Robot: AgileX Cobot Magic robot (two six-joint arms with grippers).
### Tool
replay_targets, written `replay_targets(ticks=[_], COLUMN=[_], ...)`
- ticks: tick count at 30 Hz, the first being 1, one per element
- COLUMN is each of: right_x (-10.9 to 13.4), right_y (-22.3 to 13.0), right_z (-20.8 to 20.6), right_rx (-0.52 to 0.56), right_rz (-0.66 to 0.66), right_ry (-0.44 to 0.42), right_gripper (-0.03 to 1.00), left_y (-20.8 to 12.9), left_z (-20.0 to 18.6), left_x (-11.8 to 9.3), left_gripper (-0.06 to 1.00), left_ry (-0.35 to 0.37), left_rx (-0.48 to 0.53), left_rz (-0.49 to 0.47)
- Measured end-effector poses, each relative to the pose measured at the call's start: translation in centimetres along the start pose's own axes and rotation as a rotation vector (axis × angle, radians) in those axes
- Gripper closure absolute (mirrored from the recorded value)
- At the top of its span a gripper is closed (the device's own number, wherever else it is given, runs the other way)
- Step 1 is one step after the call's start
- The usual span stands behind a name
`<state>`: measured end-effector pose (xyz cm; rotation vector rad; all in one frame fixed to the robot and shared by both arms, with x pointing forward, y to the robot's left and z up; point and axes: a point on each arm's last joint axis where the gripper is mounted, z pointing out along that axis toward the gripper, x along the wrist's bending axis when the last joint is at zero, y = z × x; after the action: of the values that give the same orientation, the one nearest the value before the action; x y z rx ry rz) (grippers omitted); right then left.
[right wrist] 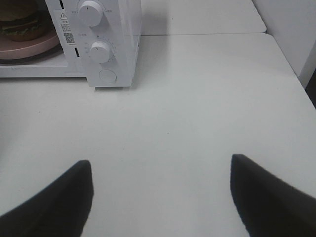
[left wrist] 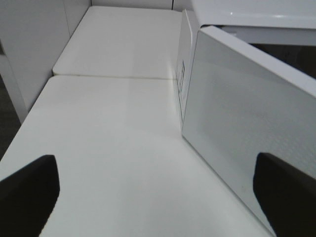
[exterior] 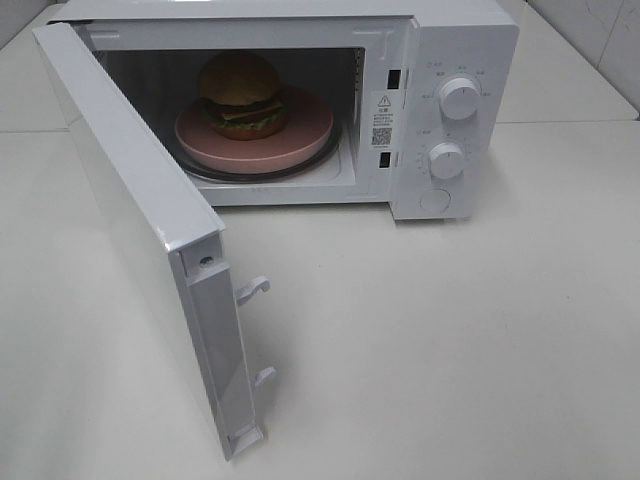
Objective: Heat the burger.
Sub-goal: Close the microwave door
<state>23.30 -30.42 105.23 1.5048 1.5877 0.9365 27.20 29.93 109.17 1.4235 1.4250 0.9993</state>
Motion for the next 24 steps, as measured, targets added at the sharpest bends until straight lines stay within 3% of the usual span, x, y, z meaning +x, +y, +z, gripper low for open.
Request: replay_targets(ticks=[4, 14, 20, 21, 22, 23, 24], right_x=[0.0, 0.0, 0.0, 0.0, 0.0, 0.0, 0.0], right_y=[0.0, 0.0, 0.0, 0.0, 0.0, 0.0, 0.0], right_z=[0.0, 0.0, 0.0, 0.0, 0.0, 0.0, 0.0], right_rx=[0.000, 0.000, 0.000, 0.000, 0.000, 0.000, 0.000], right_rz=[0.000, 0.000, 0.000, 0.000, 0.000, 0.000, 0.000], right_ry=[0.000, 0.000, 0.000, 0.000, 0.000, 0.000, 0.000], right_gripper=[0.20, 0.20, 0.20, 0.20, 0.20, 0.20, 0.20], left_y=[1.1, -1.2, -3.3, -3.7, -3.7, -3.9, -3.9], left_z=[2.3, 7.3, 9.8, 10.4, 10.4, 10.9, 10.9], left_x=[0.0, 0.2, 0.4, 0.5, 0.5, 0.5, 0.5], left_gripper=[-0.04, 0.00, 0.13, 0.21, 0.21, 0.34, 0.34], left_ry=[0.000, 0.000, 0.011, 0.013, 0.013, 0.015, 0.015], left_rx=[-0.096, -0.165, -0.152, -0.151, -0.151, -0.143, -0.143], left_rz=[-0.003, -0.034, -0.042, -0.040, -0.040, -0.030, -0.030])
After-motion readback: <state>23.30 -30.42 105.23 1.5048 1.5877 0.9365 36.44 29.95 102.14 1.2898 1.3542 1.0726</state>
